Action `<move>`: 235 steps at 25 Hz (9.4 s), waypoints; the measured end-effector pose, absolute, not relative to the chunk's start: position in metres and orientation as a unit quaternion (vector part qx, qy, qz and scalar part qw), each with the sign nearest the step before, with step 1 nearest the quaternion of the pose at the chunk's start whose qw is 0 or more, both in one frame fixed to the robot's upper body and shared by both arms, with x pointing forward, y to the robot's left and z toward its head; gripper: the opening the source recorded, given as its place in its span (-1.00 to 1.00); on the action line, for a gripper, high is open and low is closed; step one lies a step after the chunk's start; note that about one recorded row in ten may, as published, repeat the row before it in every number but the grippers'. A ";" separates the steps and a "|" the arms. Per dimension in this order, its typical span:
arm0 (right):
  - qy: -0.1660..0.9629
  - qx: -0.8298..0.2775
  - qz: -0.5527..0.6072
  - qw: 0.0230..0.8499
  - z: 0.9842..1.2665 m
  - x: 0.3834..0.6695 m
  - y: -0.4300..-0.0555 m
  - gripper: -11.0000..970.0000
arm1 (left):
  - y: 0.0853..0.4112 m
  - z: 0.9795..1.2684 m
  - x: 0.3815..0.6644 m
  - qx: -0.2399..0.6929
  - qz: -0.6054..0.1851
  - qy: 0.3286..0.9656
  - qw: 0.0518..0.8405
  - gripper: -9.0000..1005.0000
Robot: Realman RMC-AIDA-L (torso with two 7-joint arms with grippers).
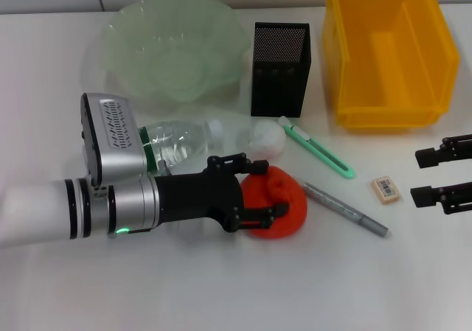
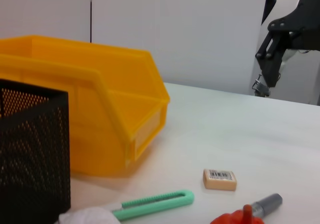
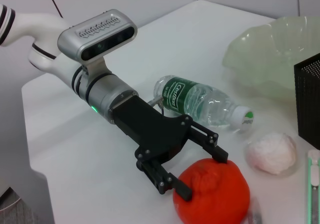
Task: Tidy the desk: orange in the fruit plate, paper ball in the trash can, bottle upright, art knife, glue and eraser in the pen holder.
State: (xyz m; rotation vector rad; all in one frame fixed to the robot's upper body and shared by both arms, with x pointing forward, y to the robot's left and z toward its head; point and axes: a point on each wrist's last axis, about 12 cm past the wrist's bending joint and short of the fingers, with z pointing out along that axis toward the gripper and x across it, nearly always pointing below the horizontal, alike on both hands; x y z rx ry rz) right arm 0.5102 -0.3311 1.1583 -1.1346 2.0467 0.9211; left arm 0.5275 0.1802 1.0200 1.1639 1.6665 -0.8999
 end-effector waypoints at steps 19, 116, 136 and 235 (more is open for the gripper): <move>0.778 -0.420 0.348 0.312 1.152 0.508 -0.332 0.50 | 0.186 1.024 0.526 0.465 -0.368 0.659 0.464 -0.23; 0.965 -0.259 0.030 0.034 1.132 0.597 -0.188 0.42 | 0.309 1.090 0.492 0.423 -0.417 0.634 0.495 0.69; 0.962 -0.270 0.019 0.021 1.127 0.600 -0.180 -0.35 | 0.311 1.091 0.495 0.422 -0.408 0.639 0.496 0.69; 0.893 -0.412 0.088 0.155 1.229 0.566 -0.133 -0.01 | 0.313 1.086 0.492 0.410 -0.403 0.650 0.496 0.64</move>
